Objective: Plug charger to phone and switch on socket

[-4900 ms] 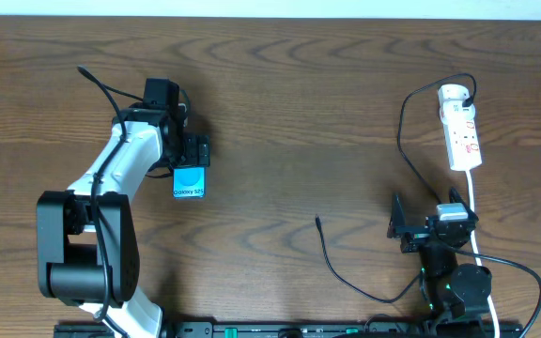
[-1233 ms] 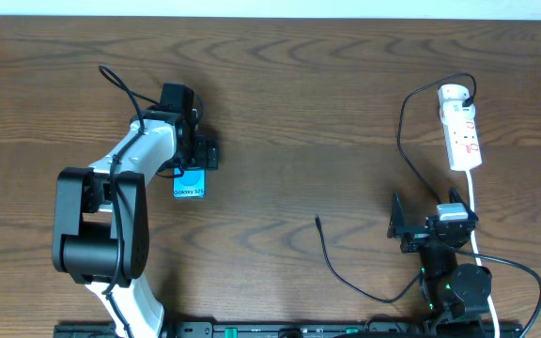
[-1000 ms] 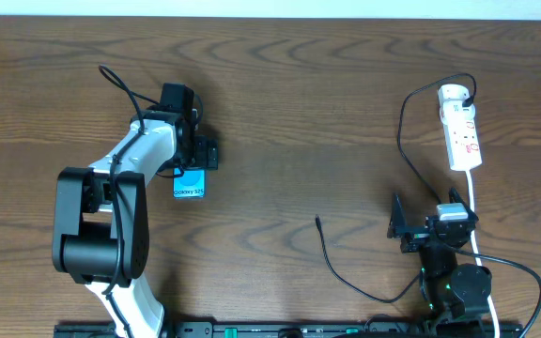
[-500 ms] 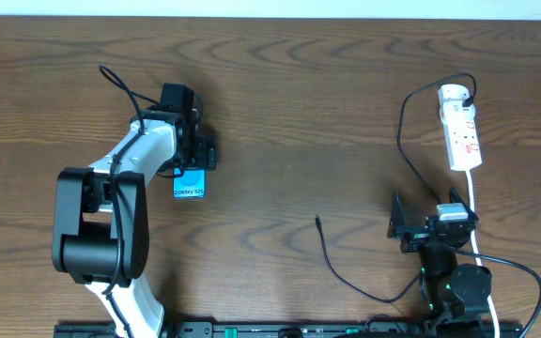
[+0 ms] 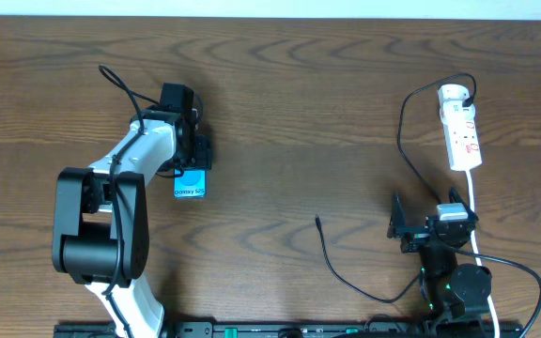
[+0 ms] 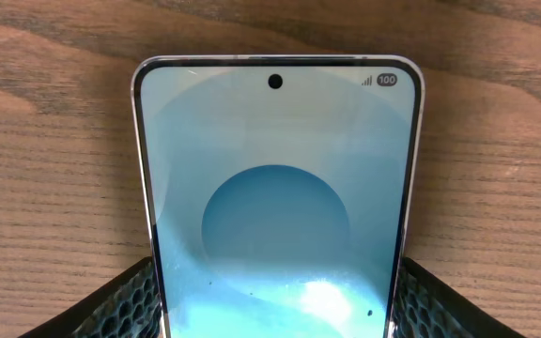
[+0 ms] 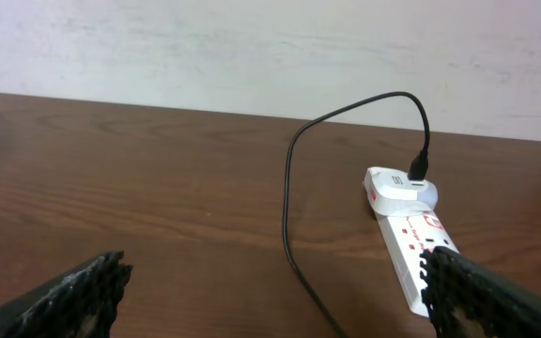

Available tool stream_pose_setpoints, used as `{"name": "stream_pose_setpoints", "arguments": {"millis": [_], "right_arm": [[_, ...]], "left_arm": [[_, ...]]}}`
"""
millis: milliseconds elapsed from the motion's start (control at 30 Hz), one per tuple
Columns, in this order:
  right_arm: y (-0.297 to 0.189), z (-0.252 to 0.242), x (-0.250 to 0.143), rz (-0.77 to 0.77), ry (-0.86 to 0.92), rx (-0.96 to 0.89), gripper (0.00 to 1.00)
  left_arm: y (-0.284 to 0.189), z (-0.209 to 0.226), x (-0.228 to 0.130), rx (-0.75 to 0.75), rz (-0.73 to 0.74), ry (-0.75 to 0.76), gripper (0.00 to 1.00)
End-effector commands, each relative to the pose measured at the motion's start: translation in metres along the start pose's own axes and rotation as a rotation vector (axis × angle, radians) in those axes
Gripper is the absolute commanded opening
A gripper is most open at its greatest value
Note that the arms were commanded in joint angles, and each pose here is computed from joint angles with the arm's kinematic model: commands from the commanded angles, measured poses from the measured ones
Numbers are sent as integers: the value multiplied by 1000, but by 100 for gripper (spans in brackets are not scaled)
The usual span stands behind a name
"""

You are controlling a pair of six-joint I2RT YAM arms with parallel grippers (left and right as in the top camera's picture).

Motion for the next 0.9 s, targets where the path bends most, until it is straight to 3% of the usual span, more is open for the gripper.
{"name": "stream_pose_setpoints", "arguments": {"millis": [0, 367, 433, 467, 500, 600, 667, 867], "right_arm": [[0, 0, 0, 0, 2, 1, 99], [0, 0, 0, 0, 2, 1, 99], [0, 0, 0, 0, 2, 1, 99], [0, 0, 0, 0, 2, 1, 99], [0, 0, 0, 0, 2, 1, 99], [0, 0, 0, 0, 2, 1, 99], [0, 0, 0, 0, 2, 1, 99], [0, 0, 0, 0, 2, 1, 99]], "left_arm": [[13, 4, -11, 16, 50, -5, 64], [13, 5, -12, 18, 56, -5, 51], [13, 5, -12, 18, 56, -5, 45], [13, 5, -12, 18, 56, -5, 32], [13, 5, -12, 18, 56, -5, 27], [13, 5, -12, 18, 56, -5, 19], [13, 5, -12, 18, 56, -5, 8], [13, 5, -12, 18, 58, -5, 8]]}}
Point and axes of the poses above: each gripper's point midway between its finger pads, its own y axis out along the fingers, its own z axis along the line the jaws close on, x = y × z, the point moved 5 cm from there along -y, back along the fingers, and after that the axes turned 7 degrees about -y, right-handed, at the moved point
